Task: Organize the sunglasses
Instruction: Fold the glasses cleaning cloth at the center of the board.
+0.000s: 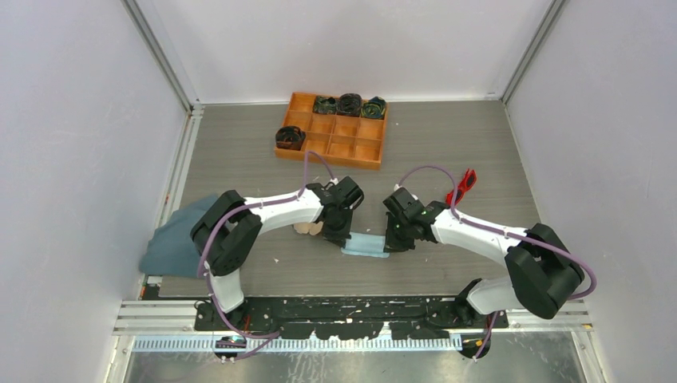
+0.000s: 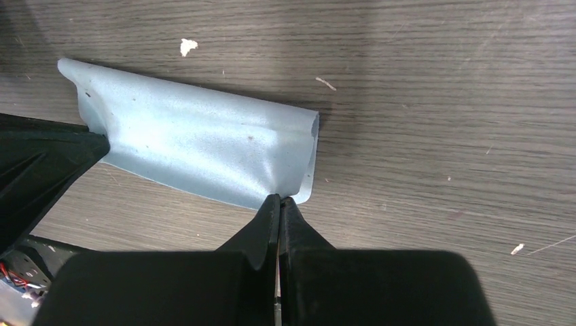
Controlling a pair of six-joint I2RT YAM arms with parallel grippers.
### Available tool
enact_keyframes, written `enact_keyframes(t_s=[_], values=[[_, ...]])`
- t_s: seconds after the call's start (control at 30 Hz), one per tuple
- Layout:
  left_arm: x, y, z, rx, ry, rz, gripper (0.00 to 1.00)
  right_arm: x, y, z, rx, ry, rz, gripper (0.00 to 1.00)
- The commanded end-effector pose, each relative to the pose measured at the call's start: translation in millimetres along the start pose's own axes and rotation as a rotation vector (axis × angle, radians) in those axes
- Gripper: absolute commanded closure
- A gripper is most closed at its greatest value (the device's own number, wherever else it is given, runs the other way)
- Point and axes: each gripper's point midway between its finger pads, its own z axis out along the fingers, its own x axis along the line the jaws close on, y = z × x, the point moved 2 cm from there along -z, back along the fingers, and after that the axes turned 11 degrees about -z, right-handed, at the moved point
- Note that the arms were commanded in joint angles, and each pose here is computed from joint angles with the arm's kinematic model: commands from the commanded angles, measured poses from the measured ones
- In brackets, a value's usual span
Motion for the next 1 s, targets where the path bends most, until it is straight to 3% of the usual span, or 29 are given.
enact_keyframes(t_s=[0.0,0.4,0.57,0.73,0.87,0.97], values=[[-5,-2,-2,-0.006,-0.028,-0.01,1.0,1,2,1,-0.023,0.002,0.012,0.99],[-7,-7,7,0.011,-0.017,-0.009,0.99,0,1,9,-0.017,-0.009,0.017,1.0],[-6,-7,6,0.008,-0.006,-0.019,0.79,-1,1,11,-0.016,-0.012,0.024,1.0],[-3,-4,2,-0.011,0.023,-0.037,0.68,-1,0,9,-0.017,-0.011,0.024,0.98],[0,0,-9,-0.042,0.06,-0.036,0.64,-1,0,6,-0.02,-0.008,0.025,0.83],[-1,4,-23,-0.077,0.075,-0.021,0.58,-1,1,-1,-0.026,-0.004,0.027,0.79]])
